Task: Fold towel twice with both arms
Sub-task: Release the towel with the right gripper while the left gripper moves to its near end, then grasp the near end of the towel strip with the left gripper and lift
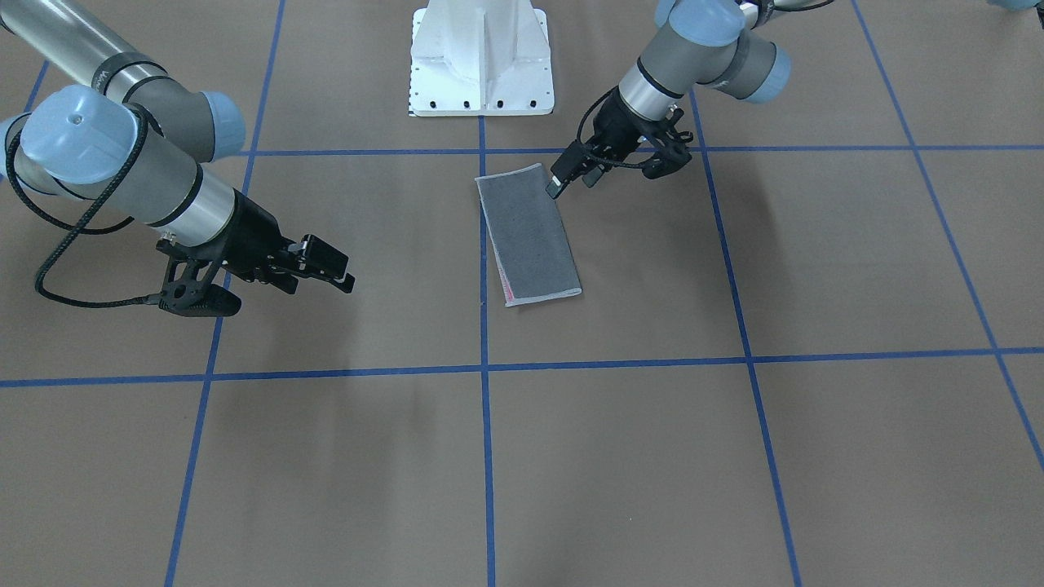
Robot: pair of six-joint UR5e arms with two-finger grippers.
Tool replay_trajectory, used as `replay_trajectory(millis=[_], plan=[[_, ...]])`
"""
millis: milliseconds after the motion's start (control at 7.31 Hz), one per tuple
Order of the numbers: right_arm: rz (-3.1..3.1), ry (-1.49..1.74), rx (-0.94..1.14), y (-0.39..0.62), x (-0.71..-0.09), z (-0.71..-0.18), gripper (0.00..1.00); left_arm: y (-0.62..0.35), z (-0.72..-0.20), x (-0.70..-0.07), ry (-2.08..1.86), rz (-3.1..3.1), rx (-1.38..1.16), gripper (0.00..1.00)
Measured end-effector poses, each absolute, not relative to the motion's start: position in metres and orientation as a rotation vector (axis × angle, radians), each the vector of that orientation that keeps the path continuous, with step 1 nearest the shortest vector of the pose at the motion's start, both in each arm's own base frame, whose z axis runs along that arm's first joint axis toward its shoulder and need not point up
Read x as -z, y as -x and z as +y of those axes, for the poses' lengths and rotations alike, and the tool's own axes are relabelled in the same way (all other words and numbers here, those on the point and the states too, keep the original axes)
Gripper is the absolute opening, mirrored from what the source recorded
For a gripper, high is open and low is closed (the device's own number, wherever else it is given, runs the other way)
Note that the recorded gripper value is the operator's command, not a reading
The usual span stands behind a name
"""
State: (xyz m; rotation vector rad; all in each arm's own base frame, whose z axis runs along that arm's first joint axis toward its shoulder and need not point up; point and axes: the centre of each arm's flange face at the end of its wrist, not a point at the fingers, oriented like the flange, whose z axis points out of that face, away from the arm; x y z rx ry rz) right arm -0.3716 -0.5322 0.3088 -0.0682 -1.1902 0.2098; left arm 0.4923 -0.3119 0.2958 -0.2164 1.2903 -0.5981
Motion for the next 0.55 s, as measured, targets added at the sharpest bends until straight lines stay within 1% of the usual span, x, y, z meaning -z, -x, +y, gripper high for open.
replay_trajectory(millis=[137, 548], plan=[[-1.191, 0.065, -0.211, 0.371, -0.308, -0.533, 0.99, -0.506, -0.290, -0.299, 0.223, 1.281, 0.587, 0.99], [-1.195, 0.062, -0.209, 0.371, -0.306, -0.533, 0.99, -0.532, -0.259, -0.303, 0.245, 1.262, 0.557, 0.79]])
